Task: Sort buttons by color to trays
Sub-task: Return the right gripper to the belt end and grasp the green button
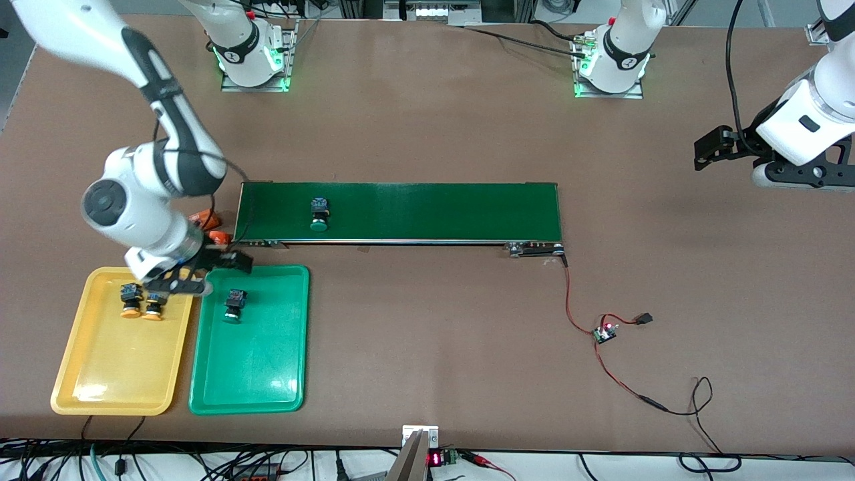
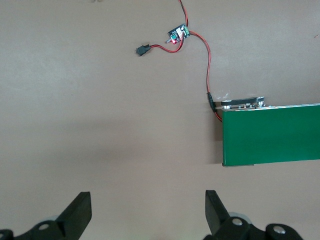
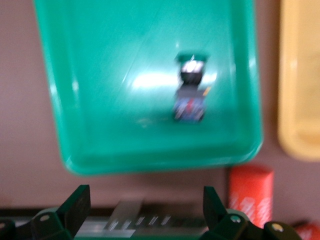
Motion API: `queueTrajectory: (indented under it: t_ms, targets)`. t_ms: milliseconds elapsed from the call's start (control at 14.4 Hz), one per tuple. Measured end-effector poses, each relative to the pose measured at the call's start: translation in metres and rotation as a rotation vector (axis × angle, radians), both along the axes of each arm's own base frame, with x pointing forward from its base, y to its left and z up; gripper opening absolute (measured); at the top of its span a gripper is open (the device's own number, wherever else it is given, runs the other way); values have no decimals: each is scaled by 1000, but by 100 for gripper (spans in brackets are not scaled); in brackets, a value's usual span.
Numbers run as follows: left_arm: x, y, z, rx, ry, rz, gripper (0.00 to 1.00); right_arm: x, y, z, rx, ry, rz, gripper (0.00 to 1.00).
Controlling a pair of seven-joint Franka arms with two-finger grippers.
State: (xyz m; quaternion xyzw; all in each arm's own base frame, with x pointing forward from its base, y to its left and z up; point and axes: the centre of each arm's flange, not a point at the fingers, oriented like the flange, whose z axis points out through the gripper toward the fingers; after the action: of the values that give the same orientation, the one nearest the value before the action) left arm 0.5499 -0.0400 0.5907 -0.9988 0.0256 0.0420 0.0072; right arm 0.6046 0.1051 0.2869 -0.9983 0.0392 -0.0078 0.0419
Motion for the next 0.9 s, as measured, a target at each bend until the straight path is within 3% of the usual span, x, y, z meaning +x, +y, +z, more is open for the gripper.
queueTrajectory:
  t_ms: [208,416,623,900]
  targets:
    - [0,0,0,0,0,0,100,-49,44,6,-1,39,7,100]
    - [0,0,0,0,0,0,100,-81,81,6,-10,61,3,100]
    - [0,0,0,0,1,0,100,-97,112,8,-5,68,-8,100]
    - [0,0,0,0,2,0,100,-101,113,-1,2,67,-11,100]
